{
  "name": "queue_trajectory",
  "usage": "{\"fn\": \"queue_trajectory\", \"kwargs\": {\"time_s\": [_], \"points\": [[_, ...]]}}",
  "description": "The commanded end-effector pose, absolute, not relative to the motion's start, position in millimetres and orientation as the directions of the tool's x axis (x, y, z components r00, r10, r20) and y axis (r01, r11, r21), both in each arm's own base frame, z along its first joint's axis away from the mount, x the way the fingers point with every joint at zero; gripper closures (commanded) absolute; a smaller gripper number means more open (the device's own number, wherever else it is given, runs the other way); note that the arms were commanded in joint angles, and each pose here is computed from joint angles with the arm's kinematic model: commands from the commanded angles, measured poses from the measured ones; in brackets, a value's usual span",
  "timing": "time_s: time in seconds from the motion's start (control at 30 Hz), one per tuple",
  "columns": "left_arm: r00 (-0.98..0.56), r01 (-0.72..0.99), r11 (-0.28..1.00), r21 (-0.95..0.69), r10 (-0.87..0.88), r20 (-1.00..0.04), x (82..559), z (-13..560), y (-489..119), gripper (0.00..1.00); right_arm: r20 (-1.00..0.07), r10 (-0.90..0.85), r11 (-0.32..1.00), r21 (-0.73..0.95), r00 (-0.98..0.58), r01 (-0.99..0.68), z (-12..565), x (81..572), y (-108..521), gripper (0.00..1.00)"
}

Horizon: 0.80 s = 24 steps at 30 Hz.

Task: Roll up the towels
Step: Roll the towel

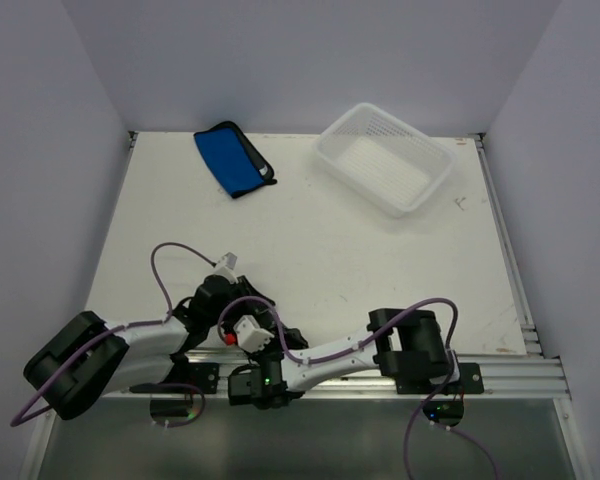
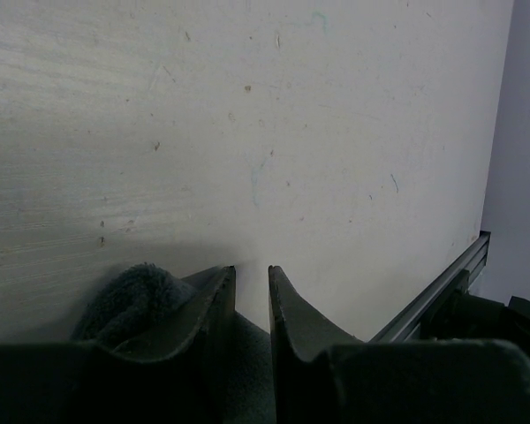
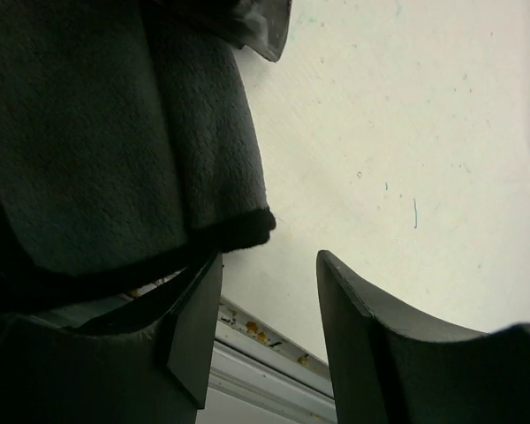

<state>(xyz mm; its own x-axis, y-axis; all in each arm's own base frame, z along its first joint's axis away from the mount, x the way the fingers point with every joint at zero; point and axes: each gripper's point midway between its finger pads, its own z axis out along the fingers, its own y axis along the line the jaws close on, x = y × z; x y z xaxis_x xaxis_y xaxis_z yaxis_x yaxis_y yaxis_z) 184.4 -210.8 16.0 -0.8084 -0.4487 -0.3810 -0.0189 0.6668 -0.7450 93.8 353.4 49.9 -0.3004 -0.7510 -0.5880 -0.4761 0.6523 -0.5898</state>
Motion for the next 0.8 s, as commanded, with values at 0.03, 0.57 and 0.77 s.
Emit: {"fn": "queue_trajectory", "kwargs": {"time_s": [0.03, 0.57, 0.77], "points": [[-0.822, -0.089, 0.754, -0.650, -0.424, -0.379, 169, -20, -187, 0.74, -0.719, -0.586, 0.788, -0.395, -0.375, -0.473, 66, 88, 349, 0.49], [-0.825, -0.085, 0.759, -0.645, -0.417, -0.382, 168, -20, -187, 0.74, -0.742, -0.128, 0.770, 0.344, -0.658, -0.537, 106, 82, 364, 0.56], [-0.828, -0.081, 0.761, -0.644, -0.411, -0.382, 167, -21, -187, 0.74, -0.622, -0.005, 0.707, 0.552, -0.783, -0.443, 94, 102, 373, 0.53]]}}
